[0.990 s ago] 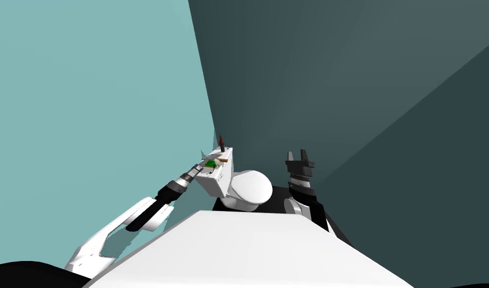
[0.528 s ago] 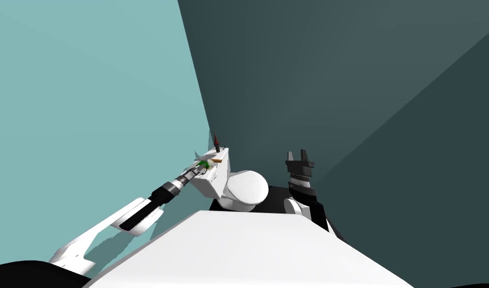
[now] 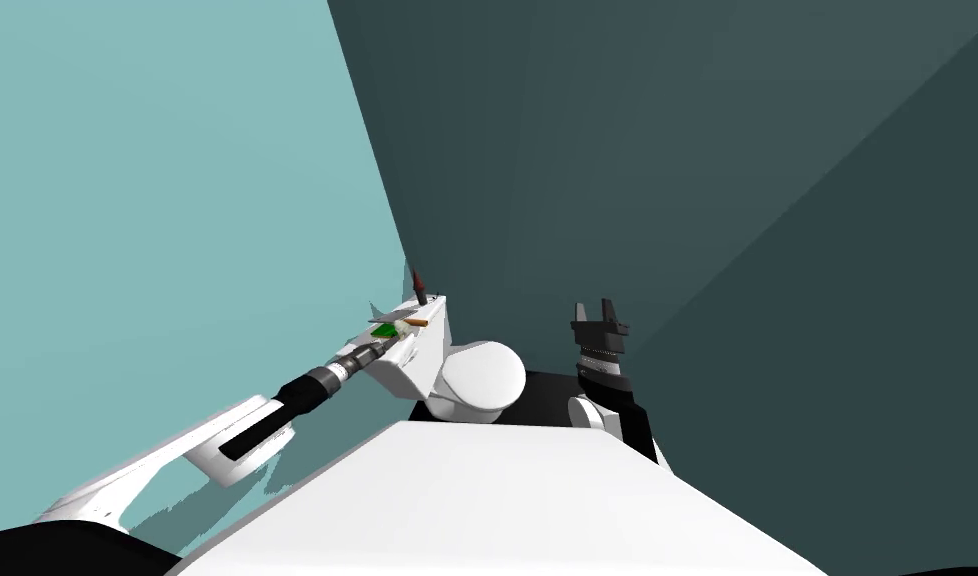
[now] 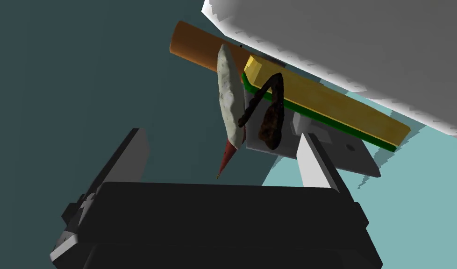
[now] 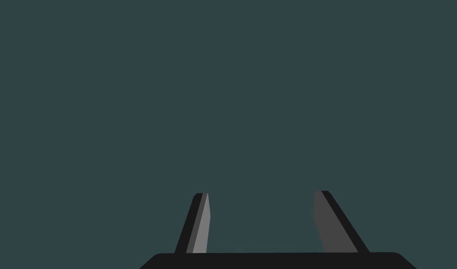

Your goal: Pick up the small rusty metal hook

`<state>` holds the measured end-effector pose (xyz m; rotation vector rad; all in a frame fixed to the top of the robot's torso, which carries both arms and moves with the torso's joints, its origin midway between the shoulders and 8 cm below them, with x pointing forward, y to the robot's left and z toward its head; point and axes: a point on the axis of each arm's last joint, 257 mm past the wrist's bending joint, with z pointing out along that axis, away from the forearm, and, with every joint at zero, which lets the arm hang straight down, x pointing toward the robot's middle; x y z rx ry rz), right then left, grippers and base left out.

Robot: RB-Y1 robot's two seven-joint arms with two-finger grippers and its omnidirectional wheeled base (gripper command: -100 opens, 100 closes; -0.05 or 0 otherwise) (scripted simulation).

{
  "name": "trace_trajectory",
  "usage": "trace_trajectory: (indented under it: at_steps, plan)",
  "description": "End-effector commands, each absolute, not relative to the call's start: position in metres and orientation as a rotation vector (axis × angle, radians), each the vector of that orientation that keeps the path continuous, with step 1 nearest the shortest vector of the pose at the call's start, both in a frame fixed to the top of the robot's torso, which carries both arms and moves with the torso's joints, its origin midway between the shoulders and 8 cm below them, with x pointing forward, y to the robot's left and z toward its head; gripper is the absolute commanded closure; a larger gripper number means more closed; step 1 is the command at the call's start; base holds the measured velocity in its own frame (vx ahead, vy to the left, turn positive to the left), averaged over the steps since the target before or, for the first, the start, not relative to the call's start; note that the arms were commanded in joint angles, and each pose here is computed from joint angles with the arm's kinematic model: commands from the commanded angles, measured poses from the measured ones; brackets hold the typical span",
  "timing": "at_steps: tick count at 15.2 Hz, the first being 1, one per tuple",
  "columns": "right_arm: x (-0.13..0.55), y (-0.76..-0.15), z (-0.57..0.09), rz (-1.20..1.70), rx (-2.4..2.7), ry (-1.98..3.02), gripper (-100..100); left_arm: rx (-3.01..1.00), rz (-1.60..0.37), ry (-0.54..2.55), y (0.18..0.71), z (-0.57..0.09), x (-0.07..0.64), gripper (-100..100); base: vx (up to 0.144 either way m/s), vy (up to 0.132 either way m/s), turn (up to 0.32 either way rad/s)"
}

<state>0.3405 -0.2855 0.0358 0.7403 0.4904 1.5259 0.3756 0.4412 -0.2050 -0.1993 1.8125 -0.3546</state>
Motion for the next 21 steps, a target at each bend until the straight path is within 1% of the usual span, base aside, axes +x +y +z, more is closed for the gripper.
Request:
trace_trajectory:
  at_steps: [1, 2, 4, 5, 7, 8, 12, 15, 16, 18, 21]
  plan:
    - [0.341, -0.285, 0.036, 1.526, 0.740, 0.490, 0, -0.183, -0.271, 1.857, 0.465, -0.213, 0.376, -100, 0.006, -0.120, -0.023]
    - [0.341, -0.285, 0.036, 1.526, 0.740, 0.490, 0, -0.183, -0.271, 1.857, 0.465, -0.213, 0.376, -100, 0.001, -0.108, -0.024]
    - [0.341, -0.285, 0.036, 1.526, 0.740, 0.490, 0, -0.165, -0.162, 1.909, 0.497, -0.221, 0.371, -100, 0.015, -0.122, -0.033]
    - [0.341, -0.285, 0.036, 1.526, 0.740, 0.490, 0, -0.163, -0.161, 1.910, 0.497, -0.221, 0.371, -100, 0.017, -0.137, -0.019]
    - [0.341, -0.285, 0.036, 1.526, 0.740, 0.490, 0, -0.143, -0.060, 1.951, 0.526, -0.225, 0.366, -100, 0.014, -0.144, -0.025]
    - [0.341, -0.285, 0.036, 1.526, 0.740, 0.490, 0, -0.143, -0.060, 1.951, 0.526, -0.225, 0.366, -100, 0.013, -0.139, -0.022]
    - [0.341, -0.285, 0.036, 1.526, 0.740, 0.490, 0, -0.109, 0.105, 2.005, 0.572, -0.225, 0.358, -100, 0.018, -0.128, -0.024]
    - [0.341, -0.285, 0.036, 1.526, 0.740, 0.490, 0, -0.093, 0.185, 2.026, 0.594, -0.223, 0.354, -100, 0.009, -0.111, 0.002]
    - [0.341, -0.285, 0.036, 1.526, 0.740, 0.490, 0, -0.097, 0.153, 2.019, 0.586, -0.224, 0.355, -100, -0.003, -0.059, 0.004]
    - [0.341, -0.285, 0.036, 1.526, 0.740, 0.490, 0, -0.135, 0.175, 2.020, 0.593, -0.227, 0.364, -100, -0.077, 0.020, -0.209]
    - [0.341, -0.285, 0.036, 1.526, 0.740, 0.491, 0, -0.170, 0.192, 2.020, 0.597, -0.231, 0.372, -100, -0.142, 0.094, -0.198]
